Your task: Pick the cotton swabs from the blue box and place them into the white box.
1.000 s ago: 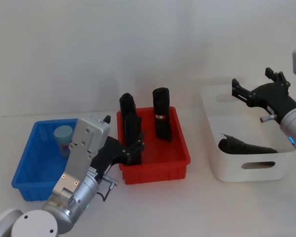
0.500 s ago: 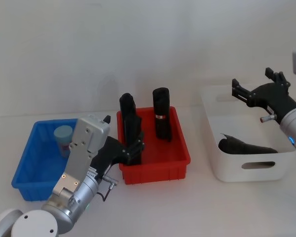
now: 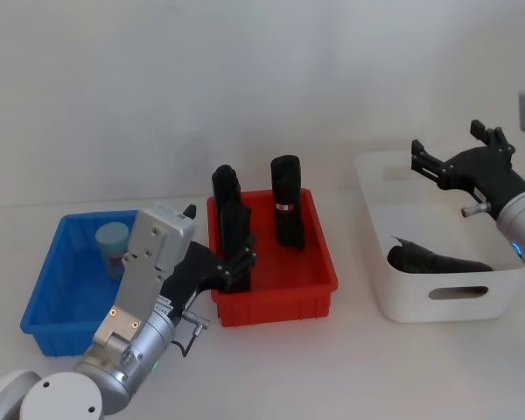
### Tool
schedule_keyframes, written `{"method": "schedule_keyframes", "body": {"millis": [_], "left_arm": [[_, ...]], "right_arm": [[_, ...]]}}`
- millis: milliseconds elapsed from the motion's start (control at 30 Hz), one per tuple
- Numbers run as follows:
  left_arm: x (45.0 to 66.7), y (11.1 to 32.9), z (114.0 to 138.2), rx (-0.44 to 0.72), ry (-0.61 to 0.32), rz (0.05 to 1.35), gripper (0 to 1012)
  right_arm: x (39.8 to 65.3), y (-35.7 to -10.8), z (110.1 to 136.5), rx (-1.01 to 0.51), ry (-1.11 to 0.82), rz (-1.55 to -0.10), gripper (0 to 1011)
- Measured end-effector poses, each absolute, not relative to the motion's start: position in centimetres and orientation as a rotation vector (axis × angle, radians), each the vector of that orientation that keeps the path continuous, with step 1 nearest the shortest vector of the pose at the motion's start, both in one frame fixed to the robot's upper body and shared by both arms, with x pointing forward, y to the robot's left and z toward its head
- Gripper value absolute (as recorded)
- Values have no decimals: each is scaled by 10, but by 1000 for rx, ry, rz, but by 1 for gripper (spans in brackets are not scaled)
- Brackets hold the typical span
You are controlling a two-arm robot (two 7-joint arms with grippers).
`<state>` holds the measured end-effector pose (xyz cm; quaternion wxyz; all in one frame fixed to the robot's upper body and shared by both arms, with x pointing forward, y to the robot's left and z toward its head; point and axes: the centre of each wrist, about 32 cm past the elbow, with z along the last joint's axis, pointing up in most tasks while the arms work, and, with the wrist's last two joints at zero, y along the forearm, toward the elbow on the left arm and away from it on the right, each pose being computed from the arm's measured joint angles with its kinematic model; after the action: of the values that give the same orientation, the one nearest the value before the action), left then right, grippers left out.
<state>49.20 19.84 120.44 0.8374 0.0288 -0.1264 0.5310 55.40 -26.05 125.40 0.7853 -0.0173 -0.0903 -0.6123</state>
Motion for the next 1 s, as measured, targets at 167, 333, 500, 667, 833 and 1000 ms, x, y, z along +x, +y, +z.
{"method": "schedule_keyframes", "body": {"millis": [167, 333, 500, 667, 833, 1000], "left_arm": [[492, 198, 1204, 61, -268, 1124, 1004], [492, 198, 1204, 61, -268, 1124, 1004], [492, 198, 1204, 61, -268, 1124, 1004], [492, 198, 1204, 61, -268, 1124, 1004], [492, 198, 1204, 61, -268, 1124, 1004], [492, 198, 1204, 61, -268, 1124, 1004]], "right_arm": [[554, -260, 1254, -37, -195, -1321, 1002], [554, -260, 1254, -38, -195, -1321, 1001], [554, -260, 1254, -37, -195, -1320, 1002], [554, -260, 1254, -38, -195, -1320, 1002], [554, -260, 1254, -37, -195, -1320, 1002], [554, -260, 1254, -38, -195, -1320, 1001]]}}
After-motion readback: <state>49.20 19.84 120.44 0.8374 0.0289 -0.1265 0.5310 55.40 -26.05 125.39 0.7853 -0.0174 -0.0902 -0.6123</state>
